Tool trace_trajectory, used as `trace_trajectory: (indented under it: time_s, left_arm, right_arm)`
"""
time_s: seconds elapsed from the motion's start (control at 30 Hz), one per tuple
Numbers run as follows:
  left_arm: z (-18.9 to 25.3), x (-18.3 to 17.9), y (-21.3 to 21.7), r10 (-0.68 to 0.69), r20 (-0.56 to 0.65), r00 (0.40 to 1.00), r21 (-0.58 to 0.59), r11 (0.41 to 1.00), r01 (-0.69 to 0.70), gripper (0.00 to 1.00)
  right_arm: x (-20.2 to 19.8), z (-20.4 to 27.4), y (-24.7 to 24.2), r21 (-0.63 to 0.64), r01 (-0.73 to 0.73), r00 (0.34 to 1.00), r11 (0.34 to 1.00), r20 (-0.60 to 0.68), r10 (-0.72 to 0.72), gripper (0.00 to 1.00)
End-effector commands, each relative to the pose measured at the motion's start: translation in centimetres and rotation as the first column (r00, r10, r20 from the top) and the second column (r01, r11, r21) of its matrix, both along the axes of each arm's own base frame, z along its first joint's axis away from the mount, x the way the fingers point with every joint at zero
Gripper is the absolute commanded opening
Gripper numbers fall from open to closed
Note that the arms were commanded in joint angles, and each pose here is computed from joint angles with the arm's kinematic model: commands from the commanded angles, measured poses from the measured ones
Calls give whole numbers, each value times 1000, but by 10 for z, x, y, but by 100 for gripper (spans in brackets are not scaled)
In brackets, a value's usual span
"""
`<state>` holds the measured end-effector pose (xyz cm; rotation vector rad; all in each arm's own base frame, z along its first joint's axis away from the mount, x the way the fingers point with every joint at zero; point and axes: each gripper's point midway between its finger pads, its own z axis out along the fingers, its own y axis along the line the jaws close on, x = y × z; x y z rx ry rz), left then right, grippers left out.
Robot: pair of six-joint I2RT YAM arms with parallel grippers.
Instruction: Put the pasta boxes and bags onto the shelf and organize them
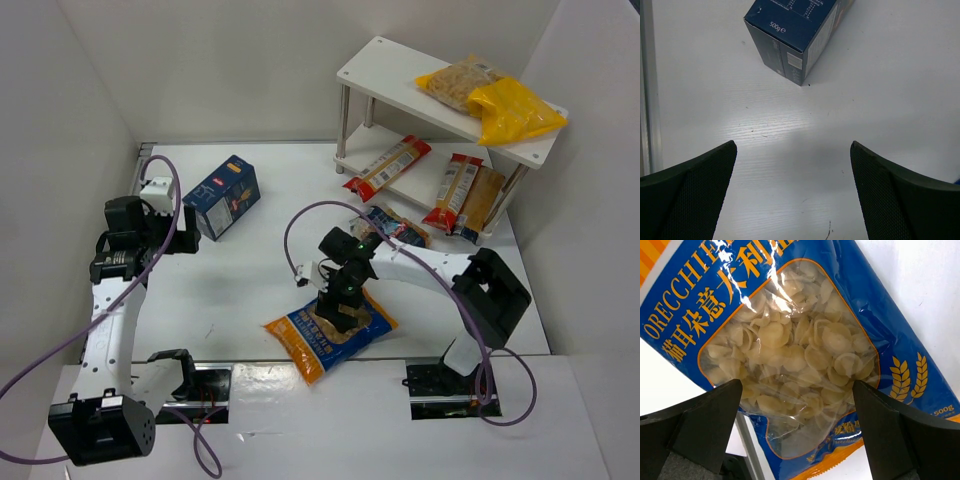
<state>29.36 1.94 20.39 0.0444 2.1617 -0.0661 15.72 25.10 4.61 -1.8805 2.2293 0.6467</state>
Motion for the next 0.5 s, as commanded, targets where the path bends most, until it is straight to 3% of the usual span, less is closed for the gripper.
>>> trace_trajectory:
  time_s: [0.0,0.23,0.3,0.33,0.37,0.4,0.43,0.47]
  left_arm:
    - [-2,4,4,-8,9,1000,22,1000,8,100]
    - [-5,5,4,-8,0,1000,20,1000,8,100]
    - [-5,5,4,-8,0,1000,20,1000,8,100]
    - [-5,5,4,-8,0,1000,20,1000,8,100]
    - [-5,5,4,-8,0,1000,20,1000,8,100]
    - [-5,5,2,-16,1,1000,15,1000,16,100]
    - [-5,5,2,-16,1,1000,15,1000,16,100]
    - [-5,5,2,-16,1,1000,15,1000,16,100]
  right_arm:
    - [4,-3,-7,-52,-59,998,997,23,60,100]
    - [-3,-29,-2,-133,-127,990,983,50,135,100]
    - [-3,-40,-1,-159,-123,990,980,50,133,91]
    - [-1,-43,3,-159,-131,988,979,66,143,79]
    - [-3,-52,2,-188,-129,988,974,63,143,43]
    - [0,-53,7,-195,-111,989,974,77,129,18]
    - [8,-54,15,-190,-86,989,978,104,108,0]
    - [13,-54,17,-191,-81,987,978,121,105,0]
